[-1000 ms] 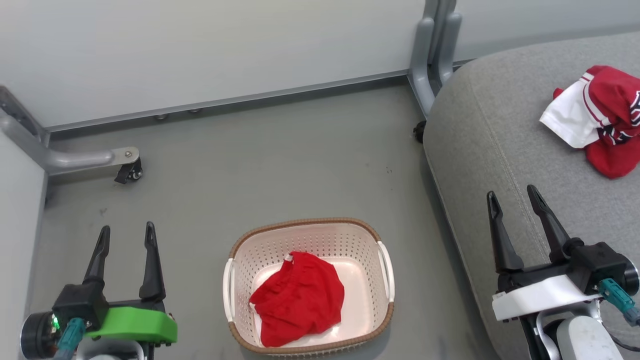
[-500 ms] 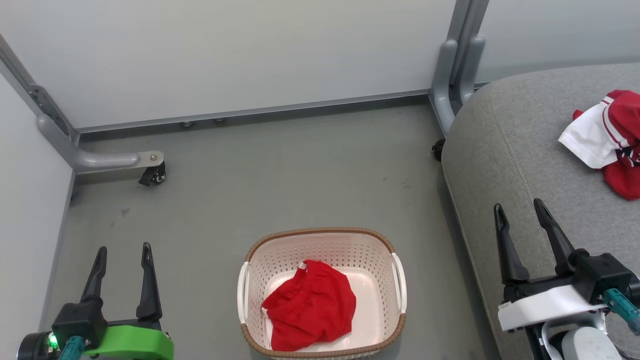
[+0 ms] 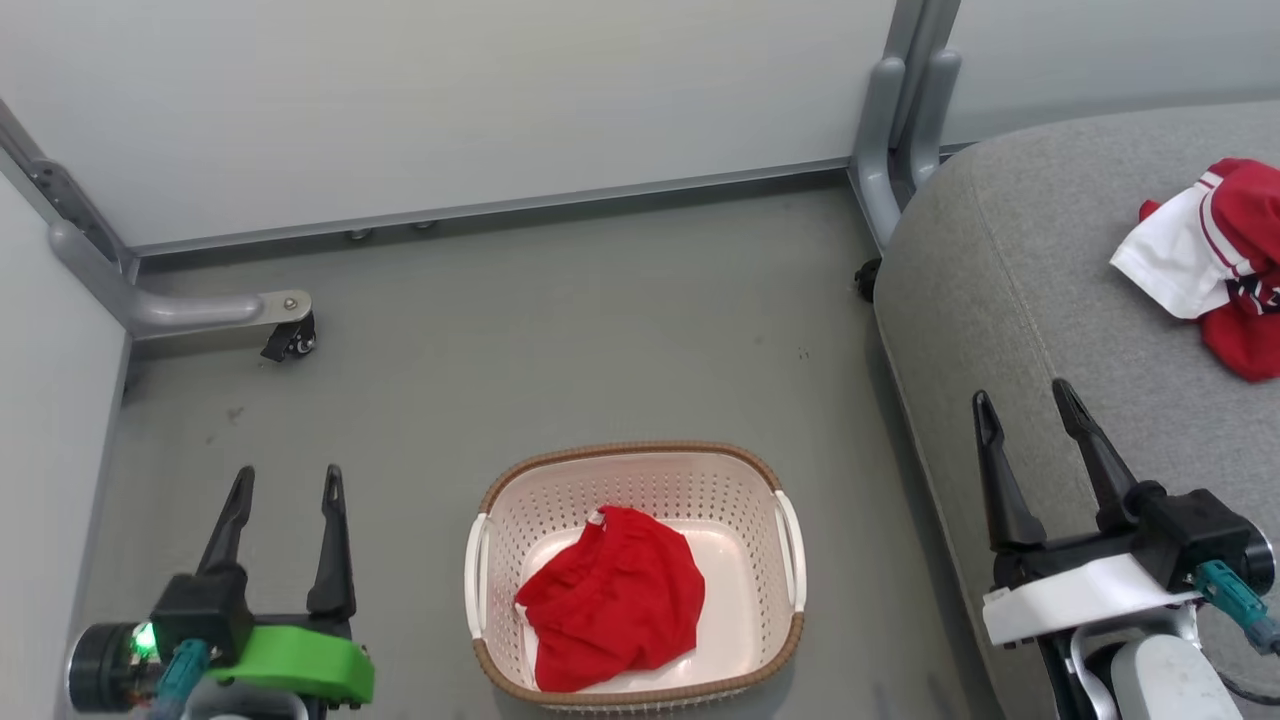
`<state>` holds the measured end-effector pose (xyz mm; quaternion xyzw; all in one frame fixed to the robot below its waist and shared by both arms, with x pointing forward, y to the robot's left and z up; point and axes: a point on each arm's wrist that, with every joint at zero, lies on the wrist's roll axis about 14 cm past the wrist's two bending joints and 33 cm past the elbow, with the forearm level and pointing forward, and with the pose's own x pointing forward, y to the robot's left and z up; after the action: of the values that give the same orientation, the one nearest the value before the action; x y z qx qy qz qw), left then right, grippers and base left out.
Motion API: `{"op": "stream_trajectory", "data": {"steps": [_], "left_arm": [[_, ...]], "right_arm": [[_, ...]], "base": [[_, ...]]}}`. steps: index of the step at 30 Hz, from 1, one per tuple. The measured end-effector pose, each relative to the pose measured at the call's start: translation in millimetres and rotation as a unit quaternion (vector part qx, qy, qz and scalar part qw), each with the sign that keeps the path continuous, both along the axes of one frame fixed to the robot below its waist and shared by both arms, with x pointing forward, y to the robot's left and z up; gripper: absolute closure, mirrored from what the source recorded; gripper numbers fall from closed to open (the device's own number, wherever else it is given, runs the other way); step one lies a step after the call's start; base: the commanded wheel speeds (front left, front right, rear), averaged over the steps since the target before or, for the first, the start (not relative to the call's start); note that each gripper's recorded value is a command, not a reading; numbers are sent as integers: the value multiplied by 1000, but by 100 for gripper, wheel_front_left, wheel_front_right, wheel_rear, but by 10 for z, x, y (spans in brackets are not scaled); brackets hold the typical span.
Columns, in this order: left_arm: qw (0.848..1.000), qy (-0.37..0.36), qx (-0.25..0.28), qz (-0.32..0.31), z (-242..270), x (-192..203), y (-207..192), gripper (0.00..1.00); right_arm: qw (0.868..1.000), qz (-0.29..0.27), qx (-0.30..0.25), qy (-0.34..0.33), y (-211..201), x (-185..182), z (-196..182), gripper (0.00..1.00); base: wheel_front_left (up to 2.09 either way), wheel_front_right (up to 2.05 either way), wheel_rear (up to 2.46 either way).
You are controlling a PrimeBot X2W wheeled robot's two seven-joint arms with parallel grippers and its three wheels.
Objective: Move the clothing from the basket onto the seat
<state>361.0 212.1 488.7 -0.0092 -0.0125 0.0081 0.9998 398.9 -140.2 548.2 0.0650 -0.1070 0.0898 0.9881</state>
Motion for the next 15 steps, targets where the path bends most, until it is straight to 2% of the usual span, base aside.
{"op": "stream_trajectory", "data": {"steps": [8, 15], "left_arm": [[993, 23, 40, -113, -134, 499, -523, 0], [968, 87, 77, -223, -607, 844, -1005, 0]], "right_arm": [[999, 16, 0, -31, 116, 269, 177, 0], [998, 28, 1, -59, 189, 580, 302, 0]], "base": [[0, 0, 0], [0, 0, 0]]}}
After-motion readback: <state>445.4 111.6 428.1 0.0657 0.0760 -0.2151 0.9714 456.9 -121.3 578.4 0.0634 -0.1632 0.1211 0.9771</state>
